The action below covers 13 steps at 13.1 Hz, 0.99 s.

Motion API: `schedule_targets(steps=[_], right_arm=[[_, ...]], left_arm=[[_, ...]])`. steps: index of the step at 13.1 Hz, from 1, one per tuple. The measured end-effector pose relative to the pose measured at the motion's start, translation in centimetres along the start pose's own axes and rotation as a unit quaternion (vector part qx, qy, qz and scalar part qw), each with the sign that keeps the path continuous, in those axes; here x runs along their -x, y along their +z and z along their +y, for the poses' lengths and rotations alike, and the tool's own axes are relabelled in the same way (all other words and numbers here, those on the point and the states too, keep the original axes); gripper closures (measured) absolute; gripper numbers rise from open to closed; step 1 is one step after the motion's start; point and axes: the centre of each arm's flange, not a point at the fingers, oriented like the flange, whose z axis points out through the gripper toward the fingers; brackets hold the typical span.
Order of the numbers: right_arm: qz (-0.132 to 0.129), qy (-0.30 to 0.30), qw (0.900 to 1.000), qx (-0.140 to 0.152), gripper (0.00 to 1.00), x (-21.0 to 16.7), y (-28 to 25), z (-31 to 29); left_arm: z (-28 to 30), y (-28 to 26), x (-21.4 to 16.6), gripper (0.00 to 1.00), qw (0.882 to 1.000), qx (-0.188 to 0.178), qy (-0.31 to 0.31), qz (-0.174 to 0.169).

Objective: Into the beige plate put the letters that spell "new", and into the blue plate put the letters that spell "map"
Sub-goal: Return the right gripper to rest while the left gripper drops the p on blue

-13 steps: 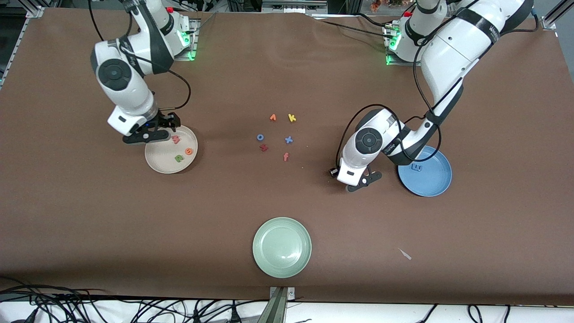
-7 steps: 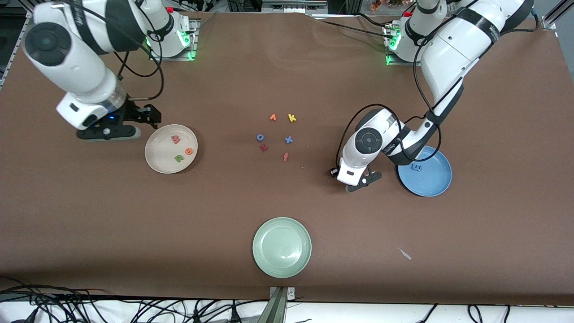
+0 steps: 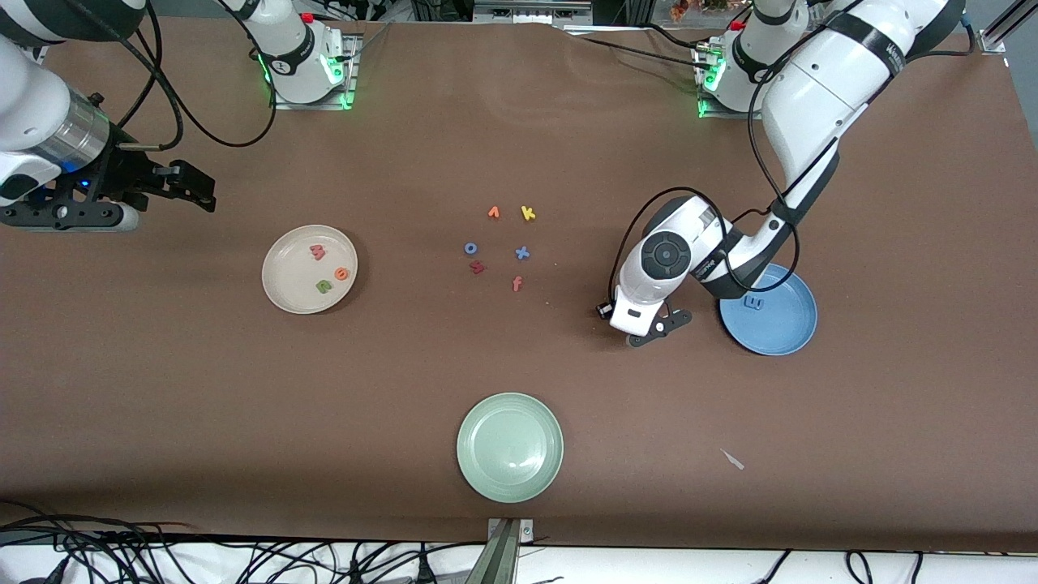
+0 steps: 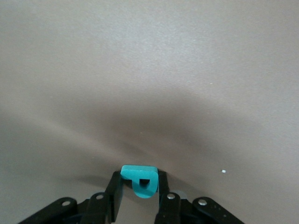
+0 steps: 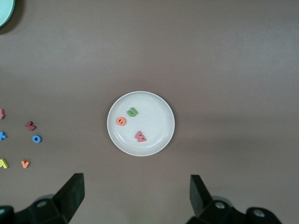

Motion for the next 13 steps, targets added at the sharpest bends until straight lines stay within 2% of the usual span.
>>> schedule_targets(steps=[3, 6, 10, 13], right_arm=[[-0.015, -0.003, 1.000, 0.002, 0.00, 0.2, 0.5, -0.4], [-0.018, -0.004, 1.000, 0.002, 0.00, 0.3, 0.3, -0.4], [-0.017, -0.005, 1.000, 0.003, 0.00, 0.1, -0.5, -0.5], [-0.021, -0.005, 1.000, 0.003, 0.00, -0.4, 0.0, -0.6]], left_arm=[[-0.5, -1.3, -1.4, 0.65, 0.999, -0.036, 0.001, -0.006], [-2.2, -3.9, -4.6, 0.65, 0.997, -0.069, 0.035, -0.018], [-9.2, -6.2, -10.3, 0.65, 0.986, -0.112, 0.109, -0.065], [-14.7, -6.6, -13.6, 0.65, 0.970, -0.124, 0.177, -0.110]])
